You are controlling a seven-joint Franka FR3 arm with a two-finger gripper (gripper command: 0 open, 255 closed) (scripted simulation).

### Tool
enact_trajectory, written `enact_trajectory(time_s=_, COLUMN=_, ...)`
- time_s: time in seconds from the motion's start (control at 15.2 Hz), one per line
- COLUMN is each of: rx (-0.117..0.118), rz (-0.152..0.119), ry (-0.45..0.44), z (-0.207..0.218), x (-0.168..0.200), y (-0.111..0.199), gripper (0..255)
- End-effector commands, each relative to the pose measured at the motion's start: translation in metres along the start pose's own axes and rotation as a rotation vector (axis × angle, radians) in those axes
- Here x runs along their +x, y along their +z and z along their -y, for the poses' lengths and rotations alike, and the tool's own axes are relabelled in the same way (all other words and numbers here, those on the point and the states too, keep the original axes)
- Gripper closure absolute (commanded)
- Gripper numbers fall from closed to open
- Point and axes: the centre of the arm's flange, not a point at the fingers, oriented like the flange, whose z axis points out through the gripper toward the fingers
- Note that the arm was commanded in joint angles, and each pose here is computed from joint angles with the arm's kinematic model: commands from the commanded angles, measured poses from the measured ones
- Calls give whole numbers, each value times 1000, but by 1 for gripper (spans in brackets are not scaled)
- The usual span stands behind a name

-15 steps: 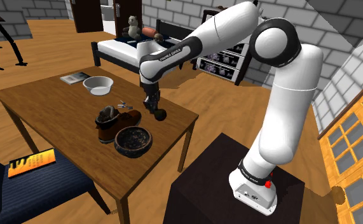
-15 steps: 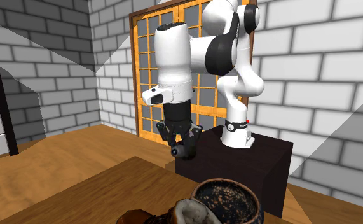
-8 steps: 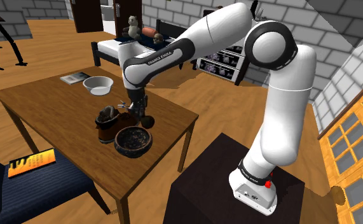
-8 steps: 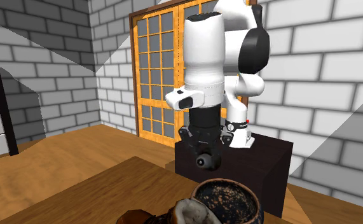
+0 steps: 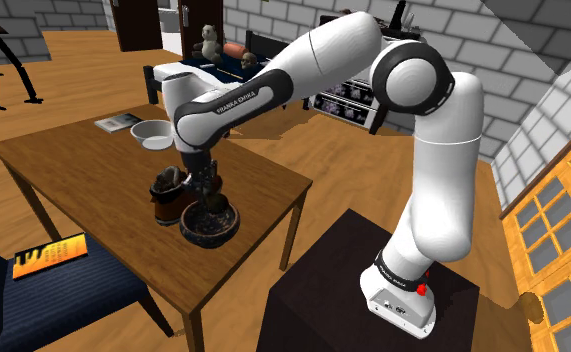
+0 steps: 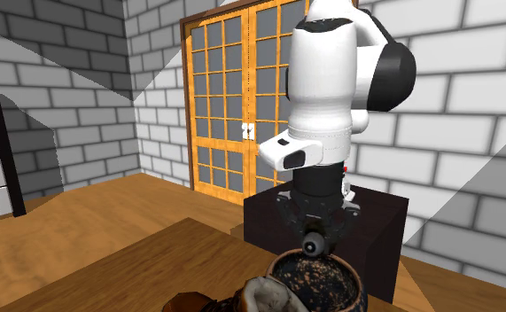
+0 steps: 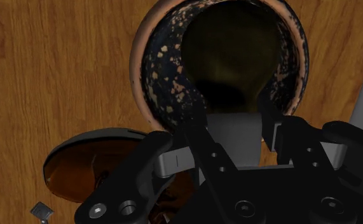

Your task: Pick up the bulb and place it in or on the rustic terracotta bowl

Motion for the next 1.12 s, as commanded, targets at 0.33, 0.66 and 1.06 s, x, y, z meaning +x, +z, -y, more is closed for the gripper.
enact_trajectory(time_s=0.33, rx=0, rz=0, ry=0, z=1, x=6, y=37, gripper=255)
enact_trajectory(time_s=0.66, rx=0, rz=0, ry=0, z=1, x=9, y=54, gripper=255)
enact_trajectory(time_s=1.06, rx=0, rz=0, ry=0, z=1, x=9, y=54, gripper=255)
